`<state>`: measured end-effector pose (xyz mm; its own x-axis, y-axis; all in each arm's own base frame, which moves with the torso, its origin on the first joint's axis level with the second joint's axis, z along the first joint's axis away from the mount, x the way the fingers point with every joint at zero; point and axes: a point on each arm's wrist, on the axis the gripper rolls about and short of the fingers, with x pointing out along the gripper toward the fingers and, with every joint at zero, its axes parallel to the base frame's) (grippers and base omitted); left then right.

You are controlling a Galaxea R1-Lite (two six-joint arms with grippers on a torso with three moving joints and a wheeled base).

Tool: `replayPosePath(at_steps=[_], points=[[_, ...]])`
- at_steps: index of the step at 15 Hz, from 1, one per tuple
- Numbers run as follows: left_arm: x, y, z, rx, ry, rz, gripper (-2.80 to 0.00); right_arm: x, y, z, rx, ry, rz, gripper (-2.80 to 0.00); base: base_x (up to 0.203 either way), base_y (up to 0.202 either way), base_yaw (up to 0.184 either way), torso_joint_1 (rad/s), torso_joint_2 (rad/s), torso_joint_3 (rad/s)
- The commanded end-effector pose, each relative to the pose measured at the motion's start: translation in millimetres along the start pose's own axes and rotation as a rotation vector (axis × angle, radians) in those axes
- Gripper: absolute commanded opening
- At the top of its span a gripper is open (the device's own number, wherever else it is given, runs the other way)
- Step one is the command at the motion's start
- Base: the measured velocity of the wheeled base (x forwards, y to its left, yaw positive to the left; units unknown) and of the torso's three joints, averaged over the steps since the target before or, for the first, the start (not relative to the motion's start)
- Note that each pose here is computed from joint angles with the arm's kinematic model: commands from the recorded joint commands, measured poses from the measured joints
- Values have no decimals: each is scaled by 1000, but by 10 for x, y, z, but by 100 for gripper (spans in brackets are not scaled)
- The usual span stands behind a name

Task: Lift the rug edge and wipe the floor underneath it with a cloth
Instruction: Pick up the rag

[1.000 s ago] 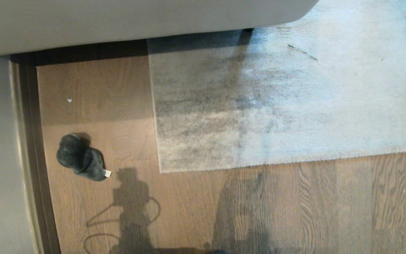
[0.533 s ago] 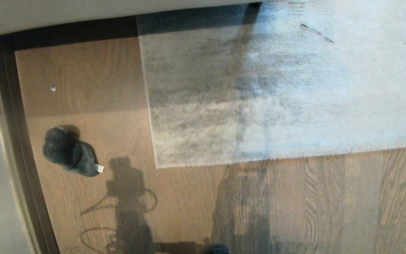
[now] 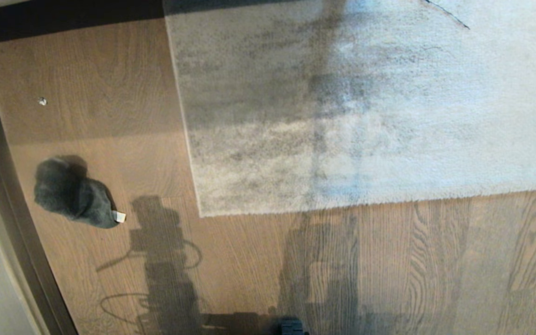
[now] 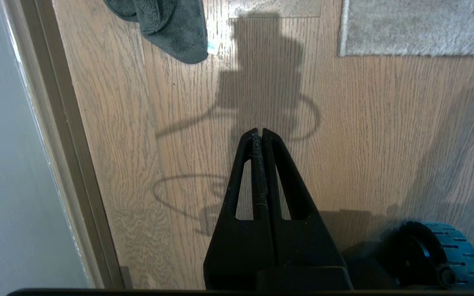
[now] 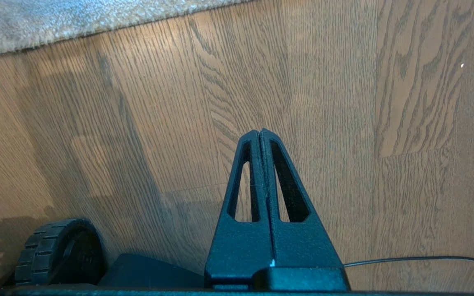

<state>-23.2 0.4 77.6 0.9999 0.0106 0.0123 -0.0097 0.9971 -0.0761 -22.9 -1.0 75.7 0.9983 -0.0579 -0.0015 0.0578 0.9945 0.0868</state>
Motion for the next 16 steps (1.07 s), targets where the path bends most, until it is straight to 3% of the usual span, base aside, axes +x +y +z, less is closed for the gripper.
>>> replayPosePath(at_steps=[1, 16], points=[[0, 0, 0, -1, 0, 1, -280, 1, 0, -1, 0, 2, -1, -280, 0, 0, 0, 2, 2, -46], [1, 0, -3, -1, 0, 0, -280, 1, 0, -1, 0, 2, -1, -280, 0, 0, 0, 0, 0, -2]])
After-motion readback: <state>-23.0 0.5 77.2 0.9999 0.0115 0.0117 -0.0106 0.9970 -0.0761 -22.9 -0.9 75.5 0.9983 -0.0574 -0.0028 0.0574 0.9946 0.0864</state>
